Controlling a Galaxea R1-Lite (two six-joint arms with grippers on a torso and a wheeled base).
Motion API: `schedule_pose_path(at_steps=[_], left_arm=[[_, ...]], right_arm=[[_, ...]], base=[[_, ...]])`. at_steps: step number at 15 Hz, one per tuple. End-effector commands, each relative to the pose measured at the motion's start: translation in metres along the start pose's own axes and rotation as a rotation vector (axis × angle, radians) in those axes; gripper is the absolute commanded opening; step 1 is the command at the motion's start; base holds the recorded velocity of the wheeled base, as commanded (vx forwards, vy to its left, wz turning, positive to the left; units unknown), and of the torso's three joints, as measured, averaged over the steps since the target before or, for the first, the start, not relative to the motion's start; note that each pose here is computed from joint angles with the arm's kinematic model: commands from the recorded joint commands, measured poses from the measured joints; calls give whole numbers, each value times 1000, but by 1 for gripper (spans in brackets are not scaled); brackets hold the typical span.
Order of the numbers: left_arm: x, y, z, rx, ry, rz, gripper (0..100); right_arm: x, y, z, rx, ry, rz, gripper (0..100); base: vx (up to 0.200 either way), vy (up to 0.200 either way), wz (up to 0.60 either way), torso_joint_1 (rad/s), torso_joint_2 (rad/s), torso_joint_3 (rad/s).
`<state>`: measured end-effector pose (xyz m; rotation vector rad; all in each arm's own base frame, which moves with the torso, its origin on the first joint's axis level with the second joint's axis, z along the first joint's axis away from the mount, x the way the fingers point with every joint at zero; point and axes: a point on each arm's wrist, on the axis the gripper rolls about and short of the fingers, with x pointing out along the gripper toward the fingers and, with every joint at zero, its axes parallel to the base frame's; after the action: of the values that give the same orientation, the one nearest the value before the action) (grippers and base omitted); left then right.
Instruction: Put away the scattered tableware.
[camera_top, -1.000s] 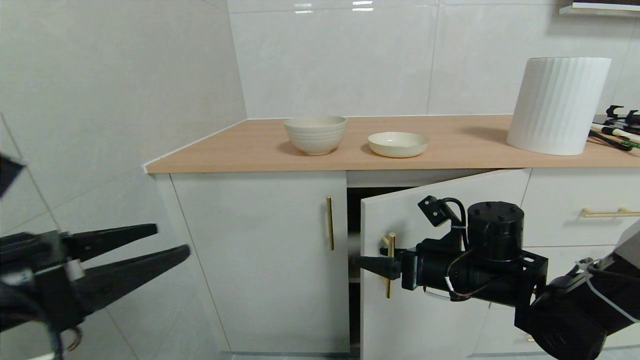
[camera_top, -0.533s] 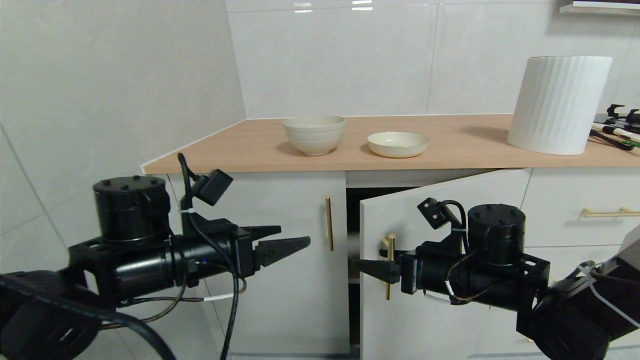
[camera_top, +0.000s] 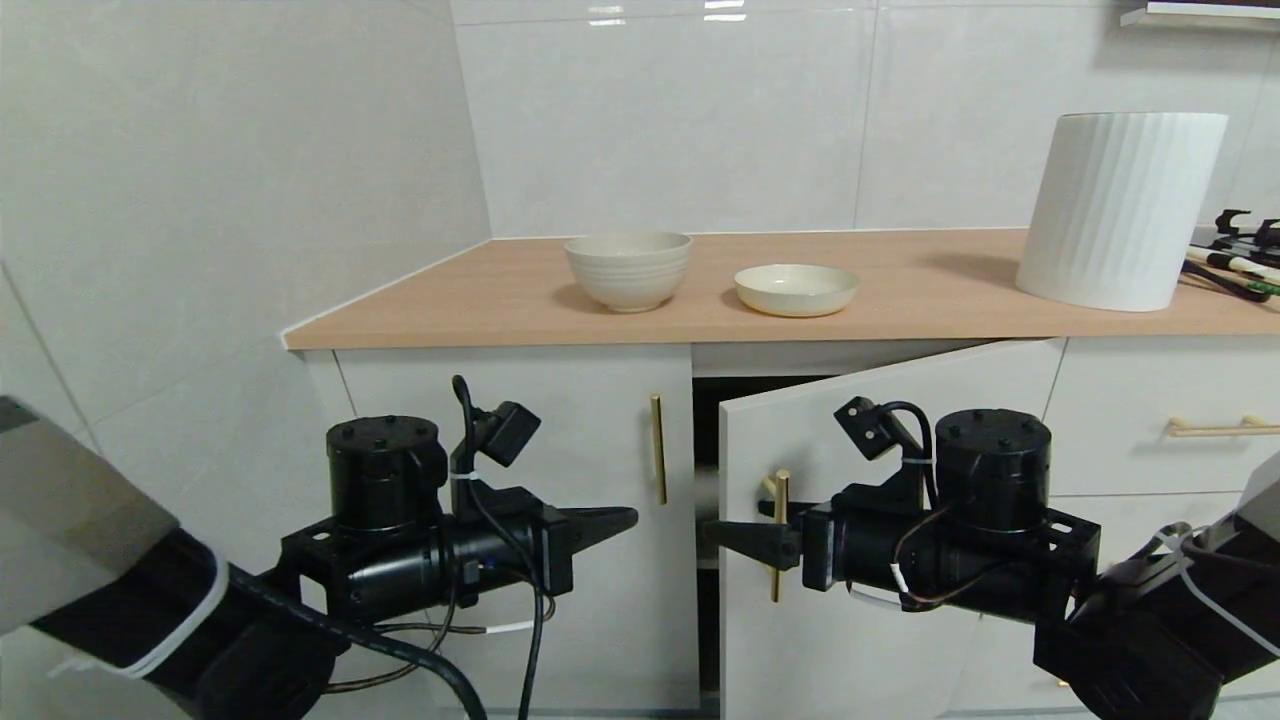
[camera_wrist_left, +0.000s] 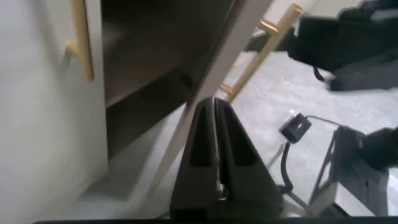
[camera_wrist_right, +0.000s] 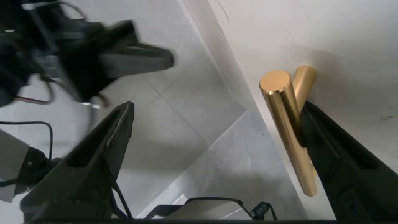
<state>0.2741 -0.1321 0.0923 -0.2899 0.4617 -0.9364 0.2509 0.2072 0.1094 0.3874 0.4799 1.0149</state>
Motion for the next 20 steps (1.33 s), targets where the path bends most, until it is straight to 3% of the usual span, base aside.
schedule_pose_path(at_steps=[1, 2, 3, 5, 6, 10, 14, 20], left_arm=[[29, 16, -13, -31, 18, -12, 0], [46, 21, -20, -65, 24, -27, 0], [63, 28, -25, -83, -7, -36, 0], [83, 33, -25, -21, -102, -79, 0], [92, 30, -27, -3, -117, -100, 0], [108, 32, -23, 20, -143, -123, 0], [114, 22, -23, 37, -145, -152, 0], [127, 17, -25, 51, -150, -178, 0]], right_arm=[[1, -1, -1, 3, 6, -3, 100], [1, -1, -1, 3, 5, -2, 100], [1, -1, -1, 3, 5, -2, 100], [0, -1, -1, 1, 4, -3, 100], [0, -1, -1, 1, 4, -3, 100], [1, -1, -2, 2, 7, -5, 100], [-1, -1, -3, 3, 11, -7, 100], [-5, -14, -6, -34, -83, -4, 100]], base=[[0, 0, 0, 0, 0, 0], [0, 0, 0, 0, 0, 0], [0, 0, 0, 0, 0, 0], [0, 0, 0, 0, 0, 0], [0, 0, 0, 0, 0, 0], [0, 0, 0, 0, 0, 0], [0, 0, 0, 0, 0, 0], [0, 0, 0, 0, 0, 0]])
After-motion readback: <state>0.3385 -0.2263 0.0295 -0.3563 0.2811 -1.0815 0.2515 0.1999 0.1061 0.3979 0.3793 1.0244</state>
